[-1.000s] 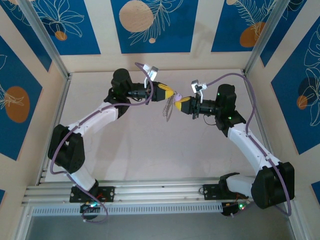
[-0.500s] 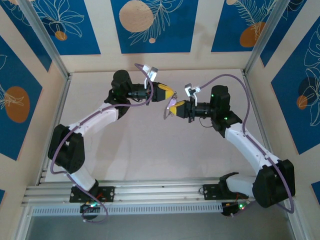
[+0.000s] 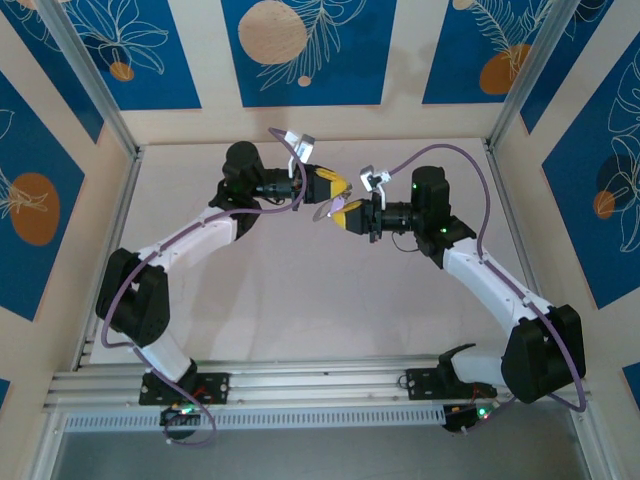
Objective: Put the keys on the keyring
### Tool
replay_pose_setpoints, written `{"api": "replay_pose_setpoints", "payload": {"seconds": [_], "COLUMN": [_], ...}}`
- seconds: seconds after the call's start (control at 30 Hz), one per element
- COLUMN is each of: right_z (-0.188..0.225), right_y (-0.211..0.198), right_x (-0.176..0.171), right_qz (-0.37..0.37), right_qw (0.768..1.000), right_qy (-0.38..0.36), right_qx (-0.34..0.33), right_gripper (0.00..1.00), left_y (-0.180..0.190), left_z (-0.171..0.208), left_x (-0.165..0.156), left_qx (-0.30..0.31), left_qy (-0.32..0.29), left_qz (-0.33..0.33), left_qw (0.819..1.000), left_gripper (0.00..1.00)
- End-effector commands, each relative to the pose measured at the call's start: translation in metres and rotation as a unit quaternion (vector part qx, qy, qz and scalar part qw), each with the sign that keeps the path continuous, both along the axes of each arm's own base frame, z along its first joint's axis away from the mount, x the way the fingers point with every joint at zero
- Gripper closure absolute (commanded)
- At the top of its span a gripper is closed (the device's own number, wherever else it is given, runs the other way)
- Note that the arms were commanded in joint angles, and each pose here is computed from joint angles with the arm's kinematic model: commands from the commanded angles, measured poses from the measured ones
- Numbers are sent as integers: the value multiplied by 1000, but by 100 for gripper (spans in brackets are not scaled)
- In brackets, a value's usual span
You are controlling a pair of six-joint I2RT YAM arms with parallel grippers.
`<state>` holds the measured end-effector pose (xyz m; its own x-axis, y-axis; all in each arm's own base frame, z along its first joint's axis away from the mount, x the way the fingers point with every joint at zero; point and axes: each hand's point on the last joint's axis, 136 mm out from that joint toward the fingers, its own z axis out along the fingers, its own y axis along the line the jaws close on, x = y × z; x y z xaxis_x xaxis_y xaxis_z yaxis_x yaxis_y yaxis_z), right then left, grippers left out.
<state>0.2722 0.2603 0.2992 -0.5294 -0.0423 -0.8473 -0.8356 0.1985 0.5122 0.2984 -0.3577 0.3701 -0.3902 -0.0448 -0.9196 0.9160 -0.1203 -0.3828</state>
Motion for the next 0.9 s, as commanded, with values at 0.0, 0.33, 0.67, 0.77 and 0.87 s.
{"api": "replay_pose_setpoints", "payload": {"seconds": [0.0, 0.33, 0.67, 0.77, 0.87], "right_z": [-1, 7, 51, 69, 86], "right_y": [-5, -55, -78, -66, -58], "right_x": [0, -14, 25, 27, 27], "right_qz": [-11, -91, -281, -291, -295], "right_qw": [1000, 996, 952, 948, 946], "right_qy": [11, 19, 96, 100, 101], "right_qx": [-4, 19, 76, 85, 92], "right_gripper": [91, 54, 47, 46, 46], "left_y": [3, 4, 8, 9, 12], "left_z": [22, 23, 21, 24, 26], "left_x": [-7, 2, 4, 4, 2], "left_qx": [-31, -45, -53, -55, -53], "left_qy": [-35, -34, -38, -38, -36], "left_qz": [3, 33, 57, 62, 68], "left_qw": [999, 998, 996, 996, 996], "left_gripper": [100, 100, 100, 100, 100]}}
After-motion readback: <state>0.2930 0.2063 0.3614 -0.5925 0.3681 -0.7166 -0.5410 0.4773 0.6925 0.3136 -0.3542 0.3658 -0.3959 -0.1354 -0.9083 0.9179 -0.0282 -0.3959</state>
